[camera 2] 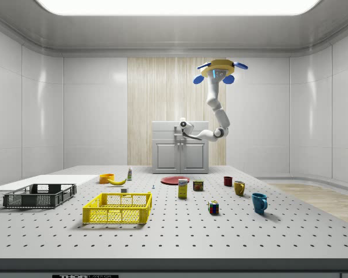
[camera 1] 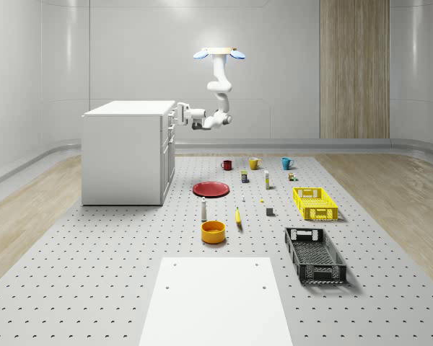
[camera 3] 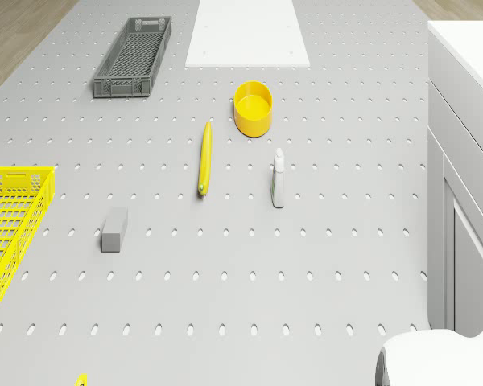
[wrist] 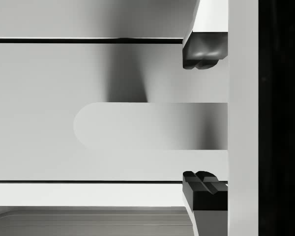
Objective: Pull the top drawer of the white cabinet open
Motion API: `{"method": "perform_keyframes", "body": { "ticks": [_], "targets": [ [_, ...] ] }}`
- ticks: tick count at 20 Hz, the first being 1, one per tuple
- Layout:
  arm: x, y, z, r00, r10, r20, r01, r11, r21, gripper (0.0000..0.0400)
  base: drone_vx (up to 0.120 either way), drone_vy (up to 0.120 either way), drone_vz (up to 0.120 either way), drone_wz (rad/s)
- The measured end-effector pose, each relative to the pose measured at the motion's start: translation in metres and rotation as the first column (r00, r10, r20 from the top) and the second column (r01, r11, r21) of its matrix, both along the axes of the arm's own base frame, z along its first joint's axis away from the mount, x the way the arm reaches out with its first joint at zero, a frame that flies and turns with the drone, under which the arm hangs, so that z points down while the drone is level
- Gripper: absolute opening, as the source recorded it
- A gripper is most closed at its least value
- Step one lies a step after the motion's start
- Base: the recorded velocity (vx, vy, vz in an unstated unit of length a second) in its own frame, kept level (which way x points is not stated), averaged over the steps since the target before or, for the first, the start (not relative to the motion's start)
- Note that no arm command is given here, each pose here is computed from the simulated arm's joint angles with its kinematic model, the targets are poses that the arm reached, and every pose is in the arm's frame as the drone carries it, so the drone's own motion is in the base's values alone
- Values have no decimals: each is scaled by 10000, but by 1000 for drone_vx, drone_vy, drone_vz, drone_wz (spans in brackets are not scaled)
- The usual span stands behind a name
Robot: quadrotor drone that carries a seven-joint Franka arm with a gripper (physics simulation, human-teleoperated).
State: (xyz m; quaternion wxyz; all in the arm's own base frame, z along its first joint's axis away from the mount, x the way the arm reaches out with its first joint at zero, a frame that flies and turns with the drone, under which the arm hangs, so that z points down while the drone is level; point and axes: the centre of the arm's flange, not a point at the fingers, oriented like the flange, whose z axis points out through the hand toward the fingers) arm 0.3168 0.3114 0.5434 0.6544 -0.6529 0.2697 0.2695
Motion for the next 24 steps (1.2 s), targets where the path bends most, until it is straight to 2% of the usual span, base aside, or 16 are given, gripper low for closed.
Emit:
{"method": "perform_keyframes", "body": {
  "ticks": [14,15,17,19,22,24],
  "targets": [
    [0,0,-1,10000,-1,0,1,10000,0,305,0,0,0,0],
    [1,0,0,10000,-1,0,1,10000,-1,289,0,0,0,0],
    [1,0,1,10000,-2,0,2,10000,0,217,0,0,0,0],
    [1,0,2,10000,-2,0,2,10000,0,173,0,0,0,0],
    [1,0,3,10000,-2,3,2,10000,0,137,0,0,0,0],
    [1,0,3,10000,-3,30,3,10000,0,124,0,0,0,0]
  ]
}}
